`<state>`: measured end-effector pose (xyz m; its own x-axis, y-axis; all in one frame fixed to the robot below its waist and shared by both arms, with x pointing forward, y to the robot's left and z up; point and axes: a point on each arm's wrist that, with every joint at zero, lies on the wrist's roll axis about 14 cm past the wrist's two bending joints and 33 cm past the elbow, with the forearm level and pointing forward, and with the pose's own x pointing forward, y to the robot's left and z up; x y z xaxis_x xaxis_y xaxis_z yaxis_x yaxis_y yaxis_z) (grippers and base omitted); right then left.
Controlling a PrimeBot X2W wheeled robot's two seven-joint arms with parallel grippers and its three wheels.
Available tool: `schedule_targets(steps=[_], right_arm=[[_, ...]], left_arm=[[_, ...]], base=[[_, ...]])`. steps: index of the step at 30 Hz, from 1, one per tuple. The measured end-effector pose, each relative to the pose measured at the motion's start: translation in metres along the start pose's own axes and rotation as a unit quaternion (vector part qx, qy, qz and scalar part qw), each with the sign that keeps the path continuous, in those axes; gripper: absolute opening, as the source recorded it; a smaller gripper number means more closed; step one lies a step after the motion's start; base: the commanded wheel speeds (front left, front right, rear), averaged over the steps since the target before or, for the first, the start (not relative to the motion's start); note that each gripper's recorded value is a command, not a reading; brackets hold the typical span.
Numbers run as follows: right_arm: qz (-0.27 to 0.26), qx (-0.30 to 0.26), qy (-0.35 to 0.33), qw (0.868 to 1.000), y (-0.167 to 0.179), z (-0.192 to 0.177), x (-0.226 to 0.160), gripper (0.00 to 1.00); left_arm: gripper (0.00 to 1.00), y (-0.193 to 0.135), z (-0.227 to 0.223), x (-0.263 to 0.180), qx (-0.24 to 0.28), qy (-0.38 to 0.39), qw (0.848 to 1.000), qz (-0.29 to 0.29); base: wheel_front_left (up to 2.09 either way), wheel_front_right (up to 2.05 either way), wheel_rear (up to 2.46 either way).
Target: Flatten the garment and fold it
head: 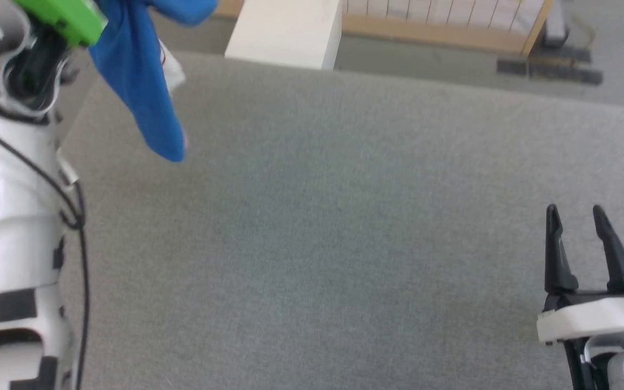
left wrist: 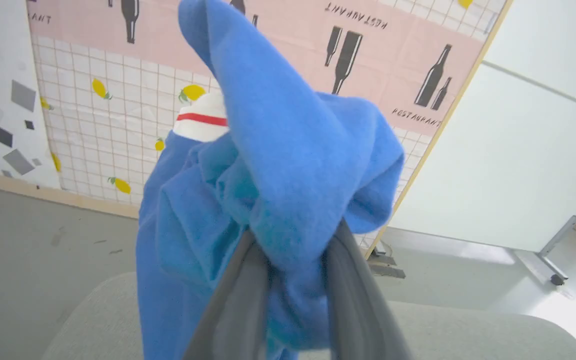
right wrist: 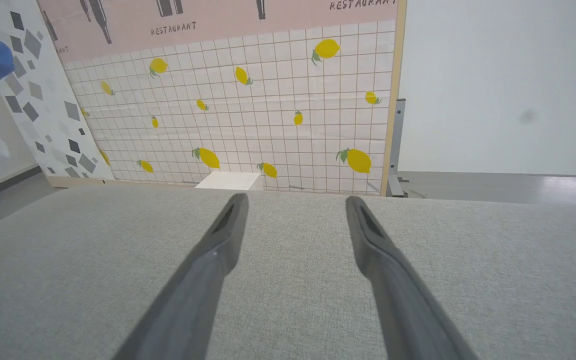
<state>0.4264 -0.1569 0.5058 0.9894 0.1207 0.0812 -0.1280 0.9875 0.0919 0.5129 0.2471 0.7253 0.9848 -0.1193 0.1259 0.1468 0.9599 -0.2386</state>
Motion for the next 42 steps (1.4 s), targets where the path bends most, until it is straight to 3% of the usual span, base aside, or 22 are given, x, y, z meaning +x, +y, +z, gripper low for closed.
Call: schedule_targets(steps=[6, 9, 18, 25, 29, 34, 40, 42], right_arm=[[-0.012, 0.007, -0.022, 1.000, -0.006, 0.017, -0.018, 1.00], [-0.024, 0.009, -0.031, 0.999, -0.013, 0.024, -0.025, 1.00], [-0.070, 0.006, -0.049, 0.996, -0.043, 0.036, -0.048, 1.00], [-0.104, 0.006, -0.045, 0.994, -0.063, 0.033, -0.064, 1.00], [-0.119, 0.007, -0.038, 0.992, -0.072, 0.029, -0.070, 1.00], [-0.133, 0.005, -0.028, 0.991, -0.081, 0.023, -0.073, 1.00], [-0.139, 0.002, -0.027, 0.990, -0.085, 0.022, -0.070, 1.00], [-0.145, 0.001, -0.023, 0.989, -0.089, 0.019, -0.071, 1.00]], left_arm=[[0.00, -0.079, 0.064, -0.010, 0.003, -0.077, 0.993, -0.091], [0.00, -0.122, 0.075, -0.013, 0.001, -0.086, 0.986, -0.142], [0.00, -0.249, 0.047, -0.029, -0.004, -0.063, 0.952, -0.300], [0.00, -0.302, -0.027, -0.050, -0.058, 0.016, 0.930, -0.362], [0.00, -0.312, -0.085, -0.055, -0.096, 0.081, 0.925, -0.360], [0.00, -0.293, -0.187, -0.056, -0.117, 0.183, 0.931, -0.294], [0.00, -0.245, -0.295, -0.057, -0.048, 0.288, 0.934, -0.204], [0.00, -0.226, -0.329, -0.062, -0.024, 0.333, 0.926, -0.177]], base=[[0.00, 0.00, 0.00], [0.00, 0.00, 0.00], [0.00, 0.00, 0.00], [0.00, 0.00, 0.00], [0.00, 0.00, 0.00], [0.00, 0.00, 0.00], [0.00, 0.00, 0.00], [0.00, 0.00, 0.00]])
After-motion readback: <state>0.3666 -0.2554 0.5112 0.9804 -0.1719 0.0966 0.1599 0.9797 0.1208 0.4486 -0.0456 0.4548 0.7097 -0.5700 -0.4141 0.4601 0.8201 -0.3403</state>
